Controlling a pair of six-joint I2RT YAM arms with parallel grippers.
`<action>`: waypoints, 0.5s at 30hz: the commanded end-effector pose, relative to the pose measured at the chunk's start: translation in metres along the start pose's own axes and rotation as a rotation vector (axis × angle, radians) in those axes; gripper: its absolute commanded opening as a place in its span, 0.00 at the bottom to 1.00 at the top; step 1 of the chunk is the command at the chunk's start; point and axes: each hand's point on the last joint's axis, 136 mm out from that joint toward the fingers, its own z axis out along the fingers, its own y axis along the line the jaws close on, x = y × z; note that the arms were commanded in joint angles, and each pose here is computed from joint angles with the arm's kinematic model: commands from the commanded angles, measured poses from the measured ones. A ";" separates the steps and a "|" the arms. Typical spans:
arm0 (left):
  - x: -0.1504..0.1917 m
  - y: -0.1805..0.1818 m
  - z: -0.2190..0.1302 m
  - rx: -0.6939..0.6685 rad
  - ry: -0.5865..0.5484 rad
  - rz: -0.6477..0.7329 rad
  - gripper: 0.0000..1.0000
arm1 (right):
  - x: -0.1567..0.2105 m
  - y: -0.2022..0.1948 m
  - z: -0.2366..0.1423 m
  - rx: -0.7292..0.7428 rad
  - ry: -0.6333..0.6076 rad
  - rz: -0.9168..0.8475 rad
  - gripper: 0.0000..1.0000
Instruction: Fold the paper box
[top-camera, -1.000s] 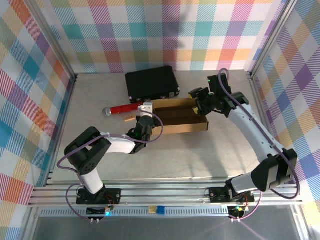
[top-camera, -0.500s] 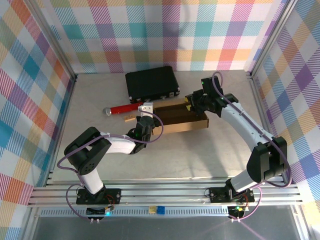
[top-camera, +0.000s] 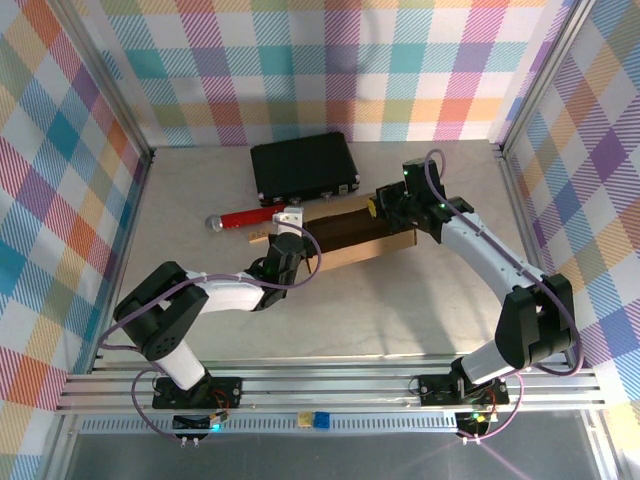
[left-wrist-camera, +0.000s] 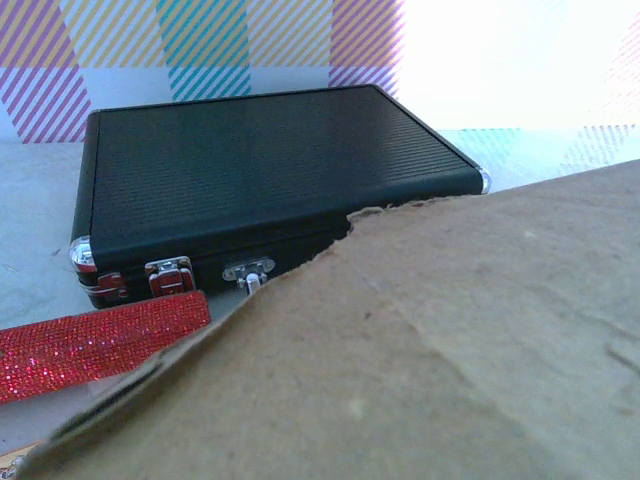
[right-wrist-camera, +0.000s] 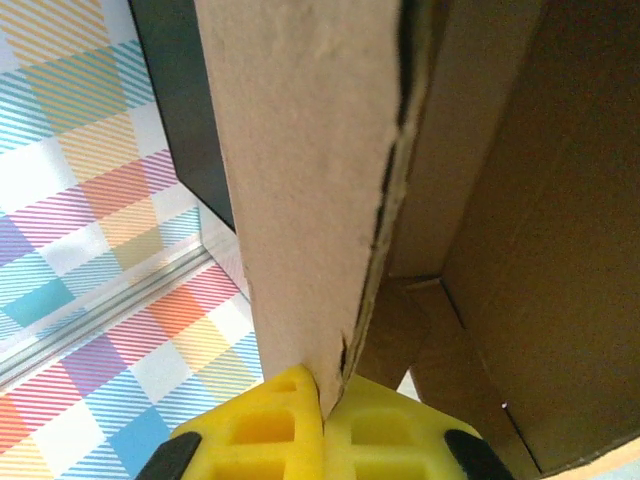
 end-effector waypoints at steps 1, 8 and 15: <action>0.051 -0.001 -0.008 0.037 0.166 0.129 0.03 | -0.003 -0.011 0.005 0.029 -0.025 0.018 0.00; 0.036 -0.004 -0.016 0.039 0.184 0.102 0.51 | -0.006 -0.013 0.004 0.013 -0.049 0.013 0.00; 0.021 -0.001 -0.058 0.066 0.214 -0.014 0.62 | -0.006 -0.022 0.005 -0.002 -0.046 0.019 0.00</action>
